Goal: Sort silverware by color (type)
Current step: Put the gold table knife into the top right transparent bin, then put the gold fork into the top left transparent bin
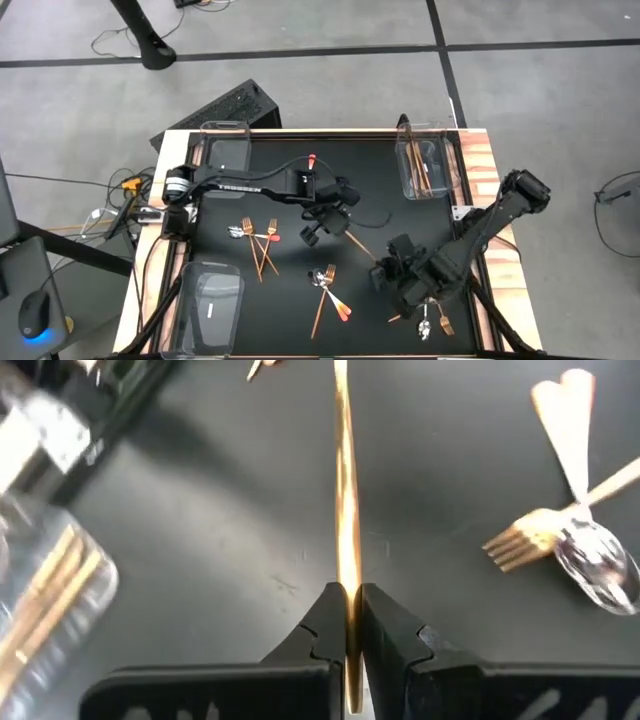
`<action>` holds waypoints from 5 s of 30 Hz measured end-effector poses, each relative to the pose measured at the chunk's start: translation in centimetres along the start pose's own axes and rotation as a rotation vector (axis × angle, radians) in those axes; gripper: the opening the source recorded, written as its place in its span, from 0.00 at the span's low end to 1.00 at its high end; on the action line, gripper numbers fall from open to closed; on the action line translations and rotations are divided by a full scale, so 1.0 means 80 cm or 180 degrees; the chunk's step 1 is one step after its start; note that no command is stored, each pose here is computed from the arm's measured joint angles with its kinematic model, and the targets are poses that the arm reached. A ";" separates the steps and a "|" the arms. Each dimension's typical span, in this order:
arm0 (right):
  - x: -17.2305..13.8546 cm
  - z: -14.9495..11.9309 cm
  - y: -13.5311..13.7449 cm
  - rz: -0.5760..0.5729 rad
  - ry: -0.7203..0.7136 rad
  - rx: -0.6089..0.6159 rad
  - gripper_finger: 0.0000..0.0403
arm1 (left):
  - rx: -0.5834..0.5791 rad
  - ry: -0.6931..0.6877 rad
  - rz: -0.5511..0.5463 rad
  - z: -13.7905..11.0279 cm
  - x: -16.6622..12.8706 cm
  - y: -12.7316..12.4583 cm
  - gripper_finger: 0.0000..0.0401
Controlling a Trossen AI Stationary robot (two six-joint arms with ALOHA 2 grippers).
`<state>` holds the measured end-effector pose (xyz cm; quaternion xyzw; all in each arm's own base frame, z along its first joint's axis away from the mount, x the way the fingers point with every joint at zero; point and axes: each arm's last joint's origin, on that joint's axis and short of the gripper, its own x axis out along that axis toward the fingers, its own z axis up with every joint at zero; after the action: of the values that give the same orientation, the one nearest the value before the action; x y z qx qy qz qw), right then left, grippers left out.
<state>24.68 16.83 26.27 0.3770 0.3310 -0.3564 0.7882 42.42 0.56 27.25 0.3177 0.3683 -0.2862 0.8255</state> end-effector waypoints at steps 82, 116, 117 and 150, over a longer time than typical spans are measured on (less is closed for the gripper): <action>0.060 0.186 -0.061 -0.0918 0.0401 0.0450 0.05 | -0.1655 0.0042 0.0523 -0.101 -0.140 0.057 0.31; 0.136 0.332 -0.315 -0.2744 0.1747 -0.0112 0.23 | -0.3662 0.0332 0.1477 -0.160 -0.226 0.058 0.33; 0.135 0.333 -0.317 -0.2721 0.1743 -0.0145 0.26 | -0.3745 0.0341 0.1514 -0.160 -0.224 0.058 0.33; 0.024 0.350 -0.261 -0.0084 0.0302 -0.0801 0.58 | -0.5761 0.1478 0.1156 -0.129 -0.079 -0.066 0.33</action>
<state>15.84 -16.62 31.16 0.2872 0.4150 -0.3042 0.8079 30.74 6.30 25.15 -0.3408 0.5500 0.3106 0.6963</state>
